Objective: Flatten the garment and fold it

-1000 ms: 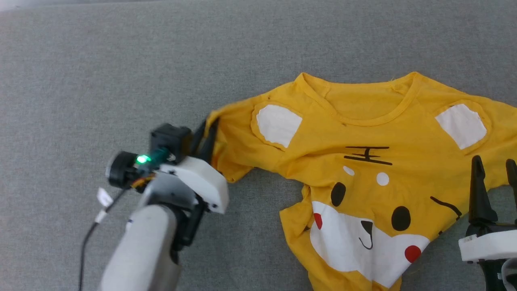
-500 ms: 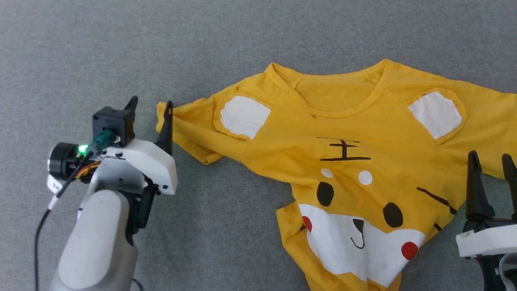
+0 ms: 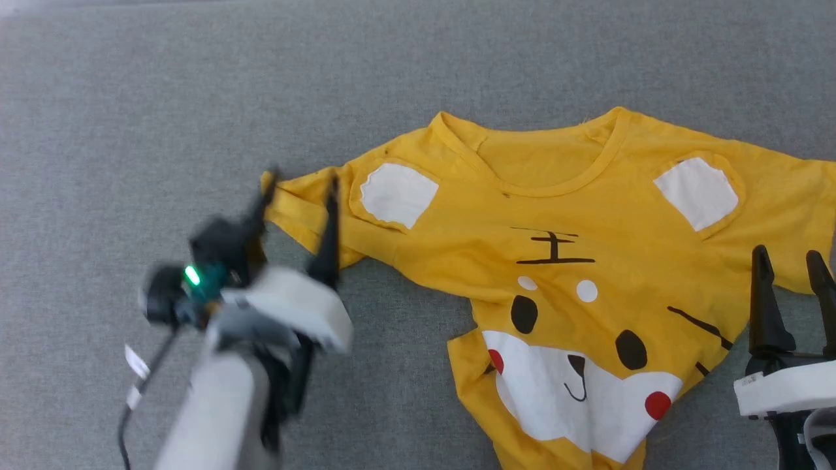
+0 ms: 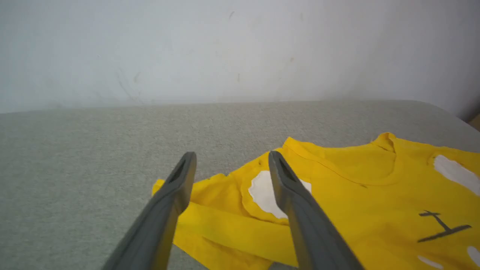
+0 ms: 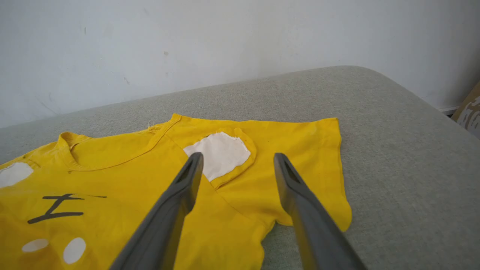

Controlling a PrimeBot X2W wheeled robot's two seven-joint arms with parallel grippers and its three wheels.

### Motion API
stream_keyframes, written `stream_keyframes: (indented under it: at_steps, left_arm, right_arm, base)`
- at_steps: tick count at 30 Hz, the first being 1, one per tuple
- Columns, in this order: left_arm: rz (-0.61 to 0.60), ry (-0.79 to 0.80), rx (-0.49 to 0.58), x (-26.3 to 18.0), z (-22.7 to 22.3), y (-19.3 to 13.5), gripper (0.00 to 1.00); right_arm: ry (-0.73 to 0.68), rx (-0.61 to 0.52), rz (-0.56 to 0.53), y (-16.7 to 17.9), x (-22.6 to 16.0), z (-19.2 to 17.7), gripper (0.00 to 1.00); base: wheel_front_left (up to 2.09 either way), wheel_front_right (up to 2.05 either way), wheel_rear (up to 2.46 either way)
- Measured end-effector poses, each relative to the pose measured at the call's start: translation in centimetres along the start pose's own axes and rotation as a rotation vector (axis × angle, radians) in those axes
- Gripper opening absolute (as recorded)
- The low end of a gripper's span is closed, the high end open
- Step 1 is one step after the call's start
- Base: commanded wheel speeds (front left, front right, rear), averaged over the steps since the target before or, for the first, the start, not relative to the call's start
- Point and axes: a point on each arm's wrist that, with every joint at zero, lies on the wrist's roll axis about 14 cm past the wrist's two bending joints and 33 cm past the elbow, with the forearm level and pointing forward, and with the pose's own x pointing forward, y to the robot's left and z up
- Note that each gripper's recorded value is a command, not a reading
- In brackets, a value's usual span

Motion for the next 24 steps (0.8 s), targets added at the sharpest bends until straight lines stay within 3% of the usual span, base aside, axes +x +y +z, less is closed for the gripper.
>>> stream_keyframes:
  at_steps: [3,13,24]
  left_arm:
    - [-0.046,0.099,-0.083,-2.7,-2.1,-2.2,1.0]
    - [-0.212,0.363,-0.188,-9.7,-6.0,-8.0,1.0]
    - [-0.309,0.491,-0.181,-11.4,-8.3,-11.3,1.0]
  right_arm:
    - [-0.009,0.002,0.004,0.1,-0.2,0.4,1.0]
    - [-0.016,0.011,0.011,0.3,-0.5,0.8,1.0]
    - [-0.009,0.016,0.04,1.3,-0.4,0.7,1.0]
  base:
    - [0.0,0.0,0.0]
    - [0.0,0.0,0.0]
    - [0.0,0.0,0.0]
